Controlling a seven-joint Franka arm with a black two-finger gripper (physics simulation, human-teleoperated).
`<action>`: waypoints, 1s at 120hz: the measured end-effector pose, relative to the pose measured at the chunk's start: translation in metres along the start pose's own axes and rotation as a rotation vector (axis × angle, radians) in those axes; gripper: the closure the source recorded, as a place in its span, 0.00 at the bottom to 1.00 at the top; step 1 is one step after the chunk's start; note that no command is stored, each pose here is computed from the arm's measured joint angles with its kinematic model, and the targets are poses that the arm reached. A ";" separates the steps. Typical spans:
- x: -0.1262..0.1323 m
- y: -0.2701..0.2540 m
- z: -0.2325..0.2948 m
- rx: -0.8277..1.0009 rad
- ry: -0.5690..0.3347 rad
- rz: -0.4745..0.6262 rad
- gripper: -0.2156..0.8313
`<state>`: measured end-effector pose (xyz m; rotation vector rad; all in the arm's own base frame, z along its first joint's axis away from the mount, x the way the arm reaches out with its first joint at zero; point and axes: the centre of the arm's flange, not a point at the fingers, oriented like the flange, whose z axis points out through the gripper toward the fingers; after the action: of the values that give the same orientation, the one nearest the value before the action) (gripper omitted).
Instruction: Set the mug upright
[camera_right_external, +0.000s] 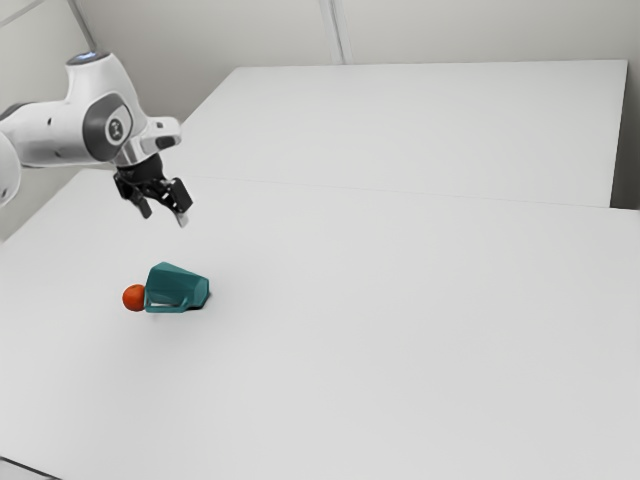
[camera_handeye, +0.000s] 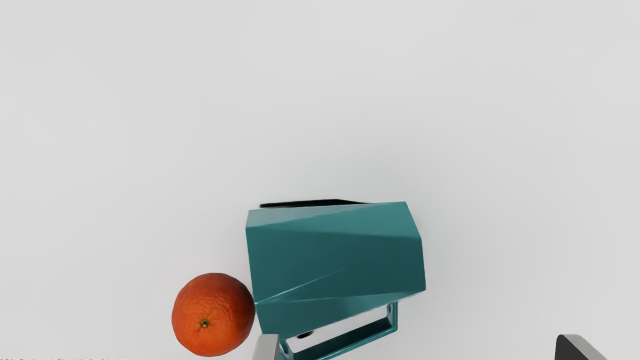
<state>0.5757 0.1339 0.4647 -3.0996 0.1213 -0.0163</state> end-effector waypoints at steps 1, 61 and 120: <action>0.000 0.000 0.000 -0.001 0.000 -0.002 0.21; -0.032 -0.120 0.059 -0.312 -0.057 -0.188 0.21; -0.025 -0.134 0.142 -0.721 -0.082 -0.085 0.21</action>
<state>0.5632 0.2752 0.3276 -3.8145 -0.0164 0.1944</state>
